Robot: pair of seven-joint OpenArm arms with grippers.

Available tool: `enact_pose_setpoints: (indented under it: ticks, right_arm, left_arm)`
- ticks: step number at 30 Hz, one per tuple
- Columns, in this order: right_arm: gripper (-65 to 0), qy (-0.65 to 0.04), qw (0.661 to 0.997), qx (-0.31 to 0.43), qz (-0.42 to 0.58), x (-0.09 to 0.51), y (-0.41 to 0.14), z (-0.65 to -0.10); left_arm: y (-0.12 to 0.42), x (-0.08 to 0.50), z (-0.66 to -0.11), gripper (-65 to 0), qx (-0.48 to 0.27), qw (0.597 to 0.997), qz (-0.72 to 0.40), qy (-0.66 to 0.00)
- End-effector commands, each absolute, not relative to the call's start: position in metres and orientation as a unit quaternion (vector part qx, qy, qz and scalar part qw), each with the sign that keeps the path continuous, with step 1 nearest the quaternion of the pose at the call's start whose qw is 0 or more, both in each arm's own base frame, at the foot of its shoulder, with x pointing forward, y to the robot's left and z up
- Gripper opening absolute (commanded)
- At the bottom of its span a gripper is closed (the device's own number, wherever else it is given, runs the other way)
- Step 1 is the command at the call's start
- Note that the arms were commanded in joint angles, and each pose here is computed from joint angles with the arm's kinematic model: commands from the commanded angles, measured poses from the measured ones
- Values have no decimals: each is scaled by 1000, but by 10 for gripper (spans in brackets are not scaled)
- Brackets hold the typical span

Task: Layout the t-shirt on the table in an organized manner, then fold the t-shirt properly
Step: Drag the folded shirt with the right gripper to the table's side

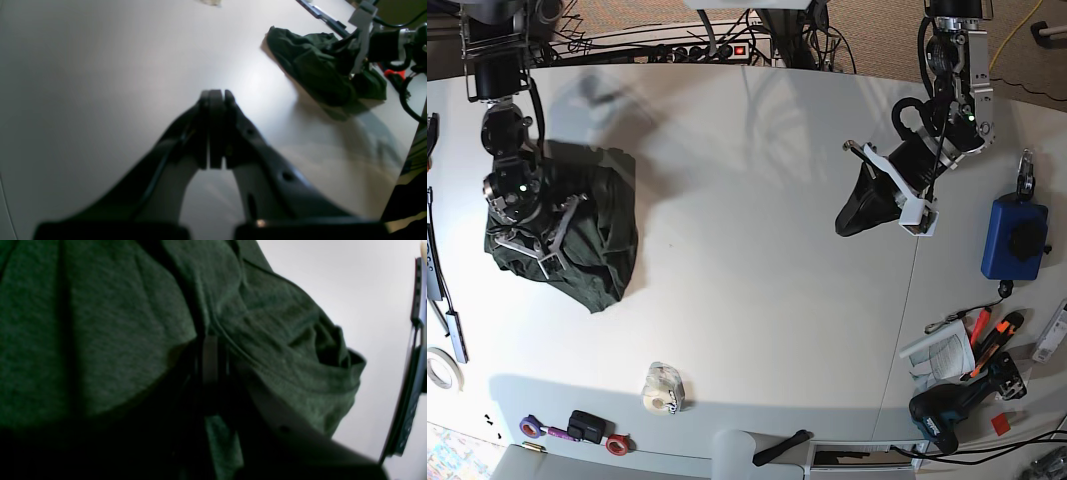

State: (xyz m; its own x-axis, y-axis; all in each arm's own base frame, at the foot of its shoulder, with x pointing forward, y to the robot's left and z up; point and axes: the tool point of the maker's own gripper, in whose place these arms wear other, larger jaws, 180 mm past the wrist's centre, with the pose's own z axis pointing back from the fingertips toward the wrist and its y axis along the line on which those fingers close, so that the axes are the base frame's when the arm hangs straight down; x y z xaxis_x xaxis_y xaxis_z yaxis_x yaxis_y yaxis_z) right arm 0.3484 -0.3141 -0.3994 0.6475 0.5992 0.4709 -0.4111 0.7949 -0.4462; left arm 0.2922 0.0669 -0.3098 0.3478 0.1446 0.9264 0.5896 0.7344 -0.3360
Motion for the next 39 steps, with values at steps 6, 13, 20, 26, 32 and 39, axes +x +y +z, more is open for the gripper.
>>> enact_pose_setpoints:
  ticks: [6, 13, 20, 26, 32, 39]
  right_arm:
    - [-650, -246, 902, -110, 336, 321, -315, -415]
    - [-650, -210, 897, -73, 382, 295, -311, -424]
    - [-650, -197, 877, -89, 429, 273, -320, -407]
    - [-650, -188, 877, -121, 426, 267, -333, -400]
    - [-650, -197, 880, -174, 395, 276, -351, -393]
    - [-650, -204, 882, -189, 382, 280, -355, -390]
  left_arm:
    - [67, 296, -294, -650, -340, 731, -148, -573]
    - [67, 293, -298, -650, -339, 735, -148, -568]
    - [67, 292, -299, -650, -339, 736, -148, -567]
    - [67, 292, -299, -650, -339, 736, -148, -567]
    - [67, 292, -299, -650, -339, 736, -148, -567]
    - [67, 292, -299, -650, -339, 736, -148, -567]
